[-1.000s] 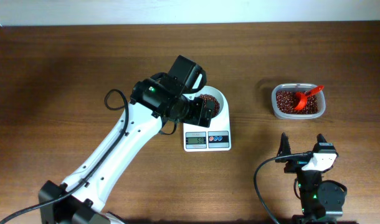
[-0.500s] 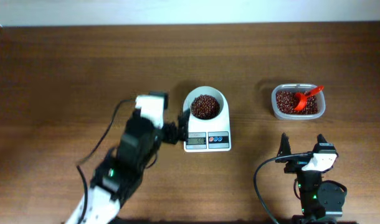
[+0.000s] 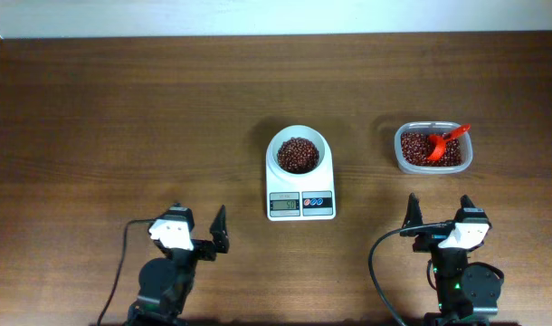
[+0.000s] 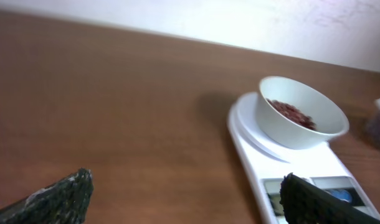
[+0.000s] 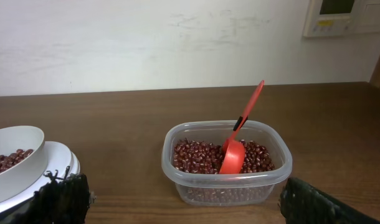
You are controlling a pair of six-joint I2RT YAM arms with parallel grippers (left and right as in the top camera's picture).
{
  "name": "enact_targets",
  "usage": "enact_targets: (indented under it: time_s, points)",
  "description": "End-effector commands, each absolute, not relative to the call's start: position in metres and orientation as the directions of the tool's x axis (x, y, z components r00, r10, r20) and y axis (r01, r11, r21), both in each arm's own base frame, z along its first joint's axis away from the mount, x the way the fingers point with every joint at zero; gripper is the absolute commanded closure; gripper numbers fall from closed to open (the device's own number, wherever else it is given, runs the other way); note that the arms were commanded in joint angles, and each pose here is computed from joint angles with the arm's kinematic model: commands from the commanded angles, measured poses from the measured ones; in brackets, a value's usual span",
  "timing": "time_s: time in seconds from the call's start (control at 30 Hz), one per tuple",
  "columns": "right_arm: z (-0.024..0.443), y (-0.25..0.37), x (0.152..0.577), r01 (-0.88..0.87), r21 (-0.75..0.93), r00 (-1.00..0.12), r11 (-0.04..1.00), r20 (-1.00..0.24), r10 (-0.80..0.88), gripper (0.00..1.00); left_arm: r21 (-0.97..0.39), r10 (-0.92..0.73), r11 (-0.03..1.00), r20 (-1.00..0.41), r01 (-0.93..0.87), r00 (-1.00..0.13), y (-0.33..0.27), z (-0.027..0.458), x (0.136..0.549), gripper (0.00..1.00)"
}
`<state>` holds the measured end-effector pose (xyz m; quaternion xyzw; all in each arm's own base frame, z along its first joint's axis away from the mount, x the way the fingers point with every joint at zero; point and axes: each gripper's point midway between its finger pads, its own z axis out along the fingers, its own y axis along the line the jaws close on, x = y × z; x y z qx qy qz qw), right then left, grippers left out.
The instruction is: Scoop item into bowl and weigh 50g on scale
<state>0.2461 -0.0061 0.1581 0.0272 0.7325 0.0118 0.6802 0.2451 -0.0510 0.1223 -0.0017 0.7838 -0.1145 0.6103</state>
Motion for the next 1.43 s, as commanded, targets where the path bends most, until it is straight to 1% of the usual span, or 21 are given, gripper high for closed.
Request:
enact_targets:
  time_s: [0.0, 0.07, 0.13, 0.17, 0.27, 1.4]
  points:
    - [0.156, -0.008, 0.246, 0.031, 0.061, -0.075, 0.998, -0.995, 0.063, 0.01, 0.076, 0.104, 0.984, -0.979, 0.162, -0.173, -0.040, 0.131, 0.246, 0.01]
    - [0.156, -0.008, 0.246, 0.031, 0.061, -0.075, 0.998, -0.995, 0.063, 0.01, 0.077, 0.098, 0.987, -0.984, 0.138, -0.152, -0.034, 0.137, 0.246, 0.01]
    - [0.156, -0.008, 0.246, 0.031, 0.061, -0.075, 0.998, -0.995, 0.063, 0.01, 0.072, 0.087, 0.988, -0.990, 0.139, -0.108, -0.033, 0.147, 0.245, 0.01]
    - [0.156, -0.008, 0.246, 0.031, 0.061, -0.075, 0.998, -0.995, 0.063, 0.01, 0.073, 0.082, 0.988, -0.994, 0.135, -0.068, -0.032, 0.157, 0.244, 0.01]
    - [0.156, -0.008, 0.246, 0.031, 0.061, -0.075, 0.998, -0.995, 0.063, 0.01, 0.107, 0.117, 0.985, -0.991, 0.133, -0.066, -0.031, 0.156, 0.244, 0.01]
    - [0.155, -0.007, 0.246, 0.030, 0.061, -0.078, 0.998, -0.995, 0.063, 0.01, 0.107, 0.117, 0.985, -0.991, 0.133, -0.066, -0.031, 0.156, 0.244, 0.01]
